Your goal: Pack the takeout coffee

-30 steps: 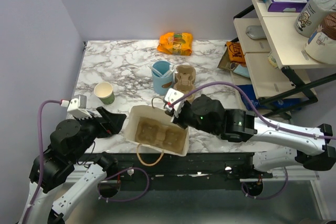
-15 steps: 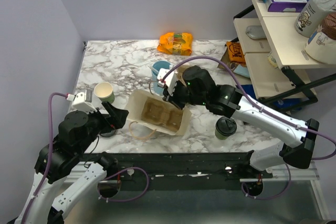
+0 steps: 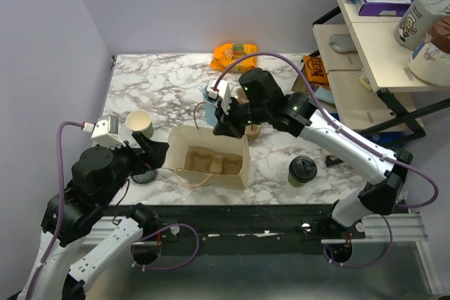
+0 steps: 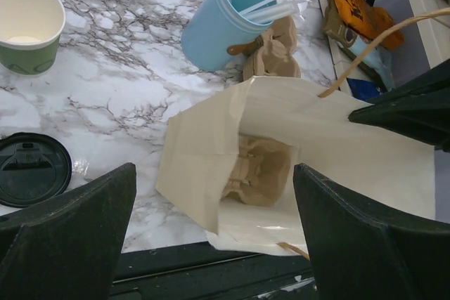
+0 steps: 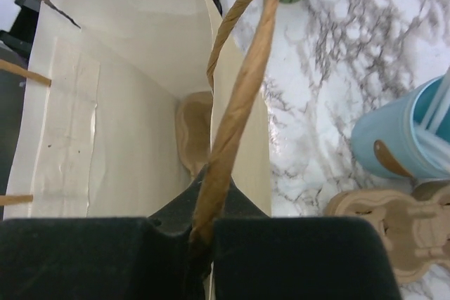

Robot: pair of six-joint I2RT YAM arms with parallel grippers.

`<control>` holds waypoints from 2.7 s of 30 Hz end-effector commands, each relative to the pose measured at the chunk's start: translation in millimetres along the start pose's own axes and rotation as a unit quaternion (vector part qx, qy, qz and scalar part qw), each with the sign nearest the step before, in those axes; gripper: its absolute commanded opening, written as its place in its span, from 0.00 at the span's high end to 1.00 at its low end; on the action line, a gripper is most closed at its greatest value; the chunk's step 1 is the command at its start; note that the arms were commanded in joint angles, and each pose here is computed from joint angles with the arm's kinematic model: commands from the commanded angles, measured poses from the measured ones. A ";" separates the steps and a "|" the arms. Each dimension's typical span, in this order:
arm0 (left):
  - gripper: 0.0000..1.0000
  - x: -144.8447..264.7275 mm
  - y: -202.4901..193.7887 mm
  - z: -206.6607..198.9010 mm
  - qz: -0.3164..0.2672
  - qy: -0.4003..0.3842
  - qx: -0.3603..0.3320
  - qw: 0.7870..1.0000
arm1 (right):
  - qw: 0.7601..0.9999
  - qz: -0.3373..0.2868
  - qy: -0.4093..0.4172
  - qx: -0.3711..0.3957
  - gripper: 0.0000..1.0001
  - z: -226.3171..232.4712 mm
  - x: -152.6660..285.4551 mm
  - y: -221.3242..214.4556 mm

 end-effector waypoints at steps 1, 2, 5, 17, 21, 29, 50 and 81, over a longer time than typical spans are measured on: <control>0.01 -6.8 2.8 0.6 -0.004 0.011 -0.009 1.000 | 0.998 0.031 0.011 -0.050 0.88 -10.1 -7.5 -10.4; 0.01 -7.8 2.2 0.3 -0.003 0.010 -0.009 1.000 | 0.998 0.035 0.003 -0.055 0.83 -16.0 -10.8 -11.9; 0.01 -10.1 2.2 0.2 -0.003 0.012 -0.009 1.000 | 0.997 0.031 -0.034 -0.055 0.58 -27.8 -10.5 -5.9; 0.01 -15.5 3.9 0.2 -0.011 0.016 -0.009 1.000 | 0.967 -0.110 -0.227 -0.039 0.00 -45.9 71.9 30.0; 0.01 -18.5 2.7 -1.3 -0.013 0.010 -0.009 1.000 | 0.931 -0.205 -0.285 -0.097 0.00 -41.2 112.5 25.7; 0.01 -27.0 -1.3 -4.4 -0.008 0.001 -0.012 1.000 | 0.917 -0.255 -0.250 -0.179 0.00 -2.4 147.8 -44.7; 0.01 -39.0 -20.7 -2.7 0.019 -0.005 -0.012 1.000 | 0.674 -0.009 -0.548 -0.495 0.17 0.4 187.2 -238.2; 0.01 -64.7 -20.2 -18.6 0.038 -0.023 -0.017 0.999 | 0.702 0.048 -0.517 -0.488 0.44 -42.2 160.6 -269.8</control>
Point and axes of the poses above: each gripper's point midway between its finger pads, its own x axis back along the fingers, its own z axis along the line the jaws close on, y = z × x, the point moved 4 cm from there along x, back along the fingers, and after that the axes turned 6 degrees about -x, right-handed, at the moved point
